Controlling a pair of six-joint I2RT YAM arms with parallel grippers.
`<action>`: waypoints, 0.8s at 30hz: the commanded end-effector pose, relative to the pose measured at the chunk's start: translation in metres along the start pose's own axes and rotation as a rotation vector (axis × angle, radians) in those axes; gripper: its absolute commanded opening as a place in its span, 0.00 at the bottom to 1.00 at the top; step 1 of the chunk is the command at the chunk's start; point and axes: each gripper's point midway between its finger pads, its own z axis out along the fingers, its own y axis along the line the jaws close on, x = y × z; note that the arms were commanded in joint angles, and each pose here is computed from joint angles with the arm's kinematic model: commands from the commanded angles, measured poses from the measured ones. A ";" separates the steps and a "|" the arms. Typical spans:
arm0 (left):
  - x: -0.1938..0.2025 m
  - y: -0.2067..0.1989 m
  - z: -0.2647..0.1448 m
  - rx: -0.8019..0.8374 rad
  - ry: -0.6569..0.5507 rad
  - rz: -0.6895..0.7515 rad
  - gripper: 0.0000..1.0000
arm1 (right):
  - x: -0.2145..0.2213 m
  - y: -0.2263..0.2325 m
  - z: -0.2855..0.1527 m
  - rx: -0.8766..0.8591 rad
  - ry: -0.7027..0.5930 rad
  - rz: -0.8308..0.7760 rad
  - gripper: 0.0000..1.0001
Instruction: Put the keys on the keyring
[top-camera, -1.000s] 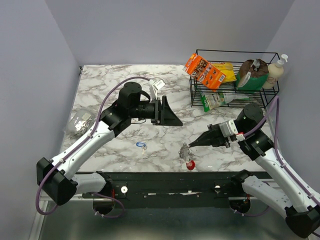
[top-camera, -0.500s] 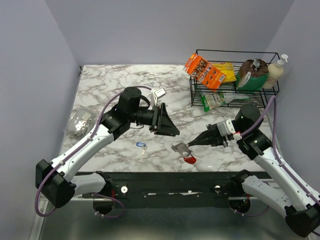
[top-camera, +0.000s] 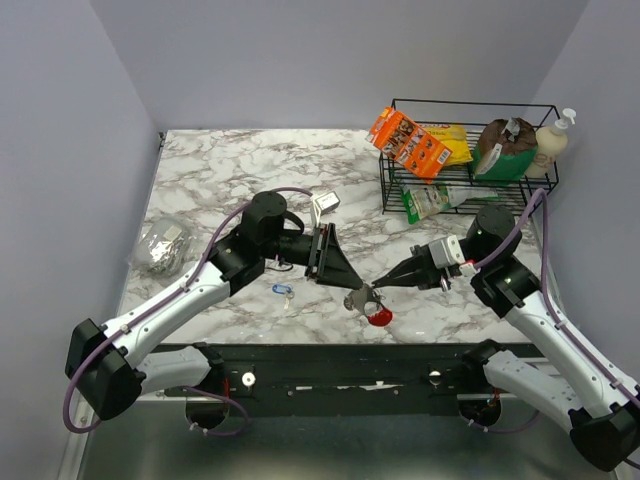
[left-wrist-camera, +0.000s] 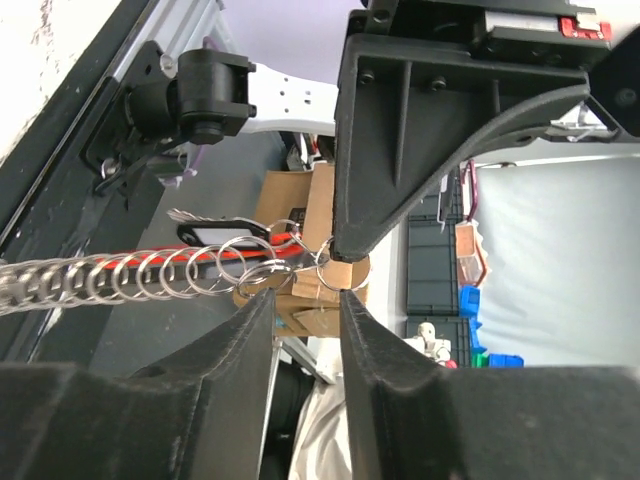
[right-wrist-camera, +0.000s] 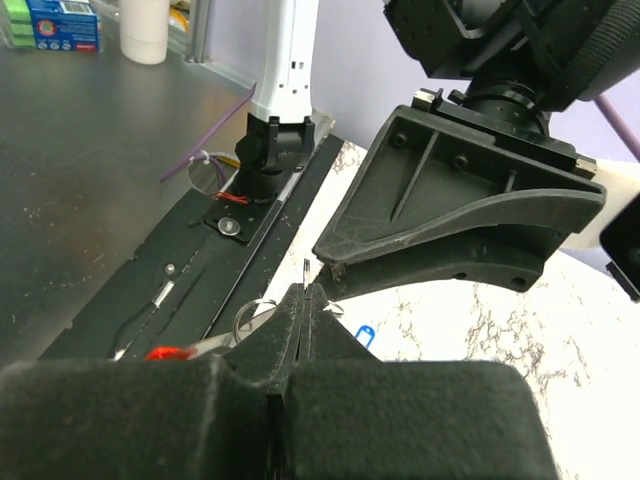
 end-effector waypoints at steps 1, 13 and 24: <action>0.003 -0.011 0.001 0.068 -0.007 0.004 0.38 | -0.003 -0.008 -0.002 0.033 0.010 -0.042 0.00; 0.009 0.005 0.000 0.020 -0.015 -0.035 0.39 | -0.004 -0.009 -0.002 0.041 0.013 -0.050 0.00; 0.008 0.010 0.002 0.038 -0.028 -0.053 0.47 | -0.005 -0.007 -0.002 0.040 0.011 -0.047 0.00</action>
